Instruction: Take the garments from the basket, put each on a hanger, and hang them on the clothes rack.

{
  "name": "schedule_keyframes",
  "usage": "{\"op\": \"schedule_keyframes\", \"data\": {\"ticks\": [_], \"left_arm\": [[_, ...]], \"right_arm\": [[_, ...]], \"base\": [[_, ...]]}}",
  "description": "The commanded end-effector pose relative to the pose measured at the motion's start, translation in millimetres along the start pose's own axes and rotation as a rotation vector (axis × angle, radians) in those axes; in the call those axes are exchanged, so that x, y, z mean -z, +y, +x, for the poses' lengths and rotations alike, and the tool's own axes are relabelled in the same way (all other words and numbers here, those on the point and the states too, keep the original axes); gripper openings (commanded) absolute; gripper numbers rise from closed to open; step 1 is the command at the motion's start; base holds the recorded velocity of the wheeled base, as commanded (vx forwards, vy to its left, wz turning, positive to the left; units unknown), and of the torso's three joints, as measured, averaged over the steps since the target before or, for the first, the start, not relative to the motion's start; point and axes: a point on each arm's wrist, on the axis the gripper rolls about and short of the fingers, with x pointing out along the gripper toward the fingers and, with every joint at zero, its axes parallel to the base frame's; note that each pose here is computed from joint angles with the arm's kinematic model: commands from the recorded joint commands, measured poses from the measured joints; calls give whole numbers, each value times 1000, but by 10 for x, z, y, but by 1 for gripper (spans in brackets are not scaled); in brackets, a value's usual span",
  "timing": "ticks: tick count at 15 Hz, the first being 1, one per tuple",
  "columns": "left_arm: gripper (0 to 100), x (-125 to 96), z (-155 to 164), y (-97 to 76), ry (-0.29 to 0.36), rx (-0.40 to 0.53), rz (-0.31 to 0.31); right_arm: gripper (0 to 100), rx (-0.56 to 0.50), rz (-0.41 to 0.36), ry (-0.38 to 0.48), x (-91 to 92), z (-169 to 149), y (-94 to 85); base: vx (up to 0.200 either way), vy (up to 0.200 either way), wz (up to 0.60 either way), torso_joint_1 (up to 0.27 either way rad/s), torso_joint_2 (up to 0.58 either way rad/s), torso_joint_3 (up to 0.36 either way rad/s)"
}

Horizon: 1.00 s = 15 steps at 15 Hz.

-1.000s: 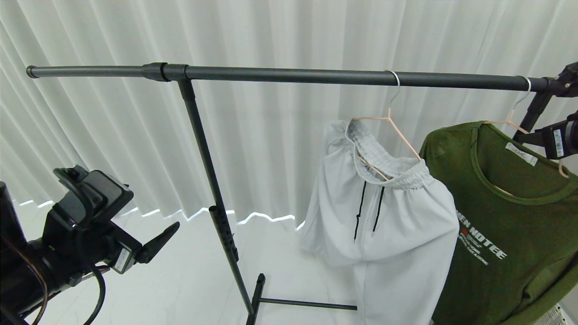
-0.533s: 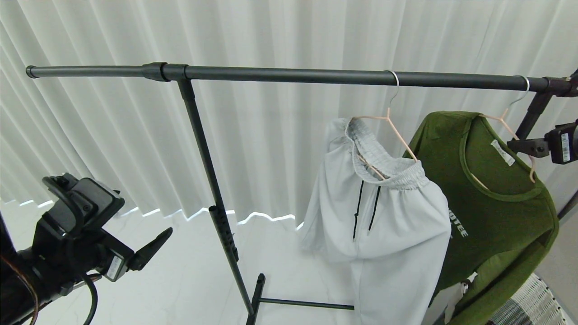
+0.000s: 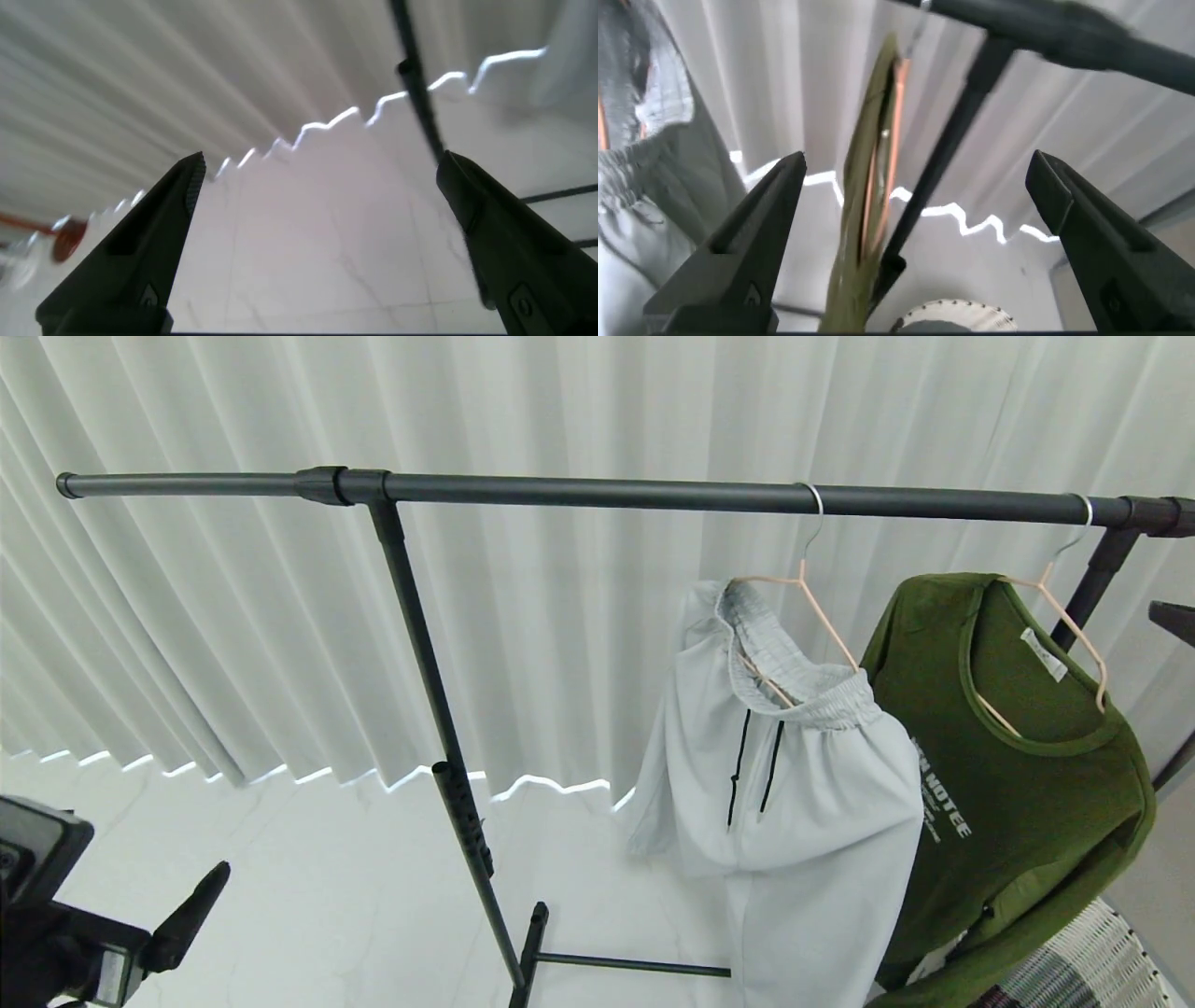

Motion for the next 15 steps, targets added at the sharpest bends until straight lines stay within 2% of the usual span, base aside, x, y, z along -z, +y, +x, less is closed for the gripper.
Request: {"op": "schedule_keyframes", "data": {"ticks": [1, 3, 4, 5, 6, 7, 8, 9, 10, 12, 14, 15], "left_arm": [[100, 142, -280, -56, -36, -90, -11], [100, 275, -474, -138, -70, -109, -21], [100, 306, -515, -157, -64, -103, -20], [100, 390, -658, -207, -74, -113, -21], [100, 496, -828, -272, -114, -139, -22], [100, 611, -968, -343, -159, -168, -25], [100, 679, -1027, -385, -177, -183, -26], [100, 677, -1034, -378, -161, -191, -49], [100, 654, -1045, -355, -185, -240, -58], [100, 712, -1029, -376, -107, -268, -71], [100, 742, -1024, -386, -63, -282, -83], [100, 750, -1022, -391, -59, -278, -116]], "right_arm": [[100, 86, -5, -18, 113, -365, -10], [100, 137, -3, 6, 382, -669, 75], [100, 137, -4, 11, 448, -731, 109], [100, 136, 3, 36, 672, -902, 209], [100, 132, 15, 72, 934, -1045, 308], [100, 132, 16, 76, 1093, -1141, 372], [100, 132, 16, 76, 1157, -1179, 397], [100, 131, 16, 81, 1292, -1250, 447], [100, 132, 16, 81, 1358, -1293, 475], [100, 131, 18, 96, 1504, -1348, 521], [100, 138, 19, 140, 1655, -1353, 547], [100, 132, 4, 153, 1690, -1351, 553]], "base": [[0, 0, 0, 0, 0, 0], [0, 0, 0, 0, 0, 0], [0, 0, 0, 0, 0, 0], [0, 0, 0, 0, 0, 0], [0, 0, 0, 0, 0, 0], [0, 0, 0, 0, 0, 0], [0, 0, 0, 0, 0, 0], [0, 0, 0, 0, 0, 0], [0, 0, 0, 0, 0, 0], [0, 0, 0, 0, 0, 0], [0, 0, 0, 0, 0, 0], [0, 0, 0, 0, 0, 0]]}}
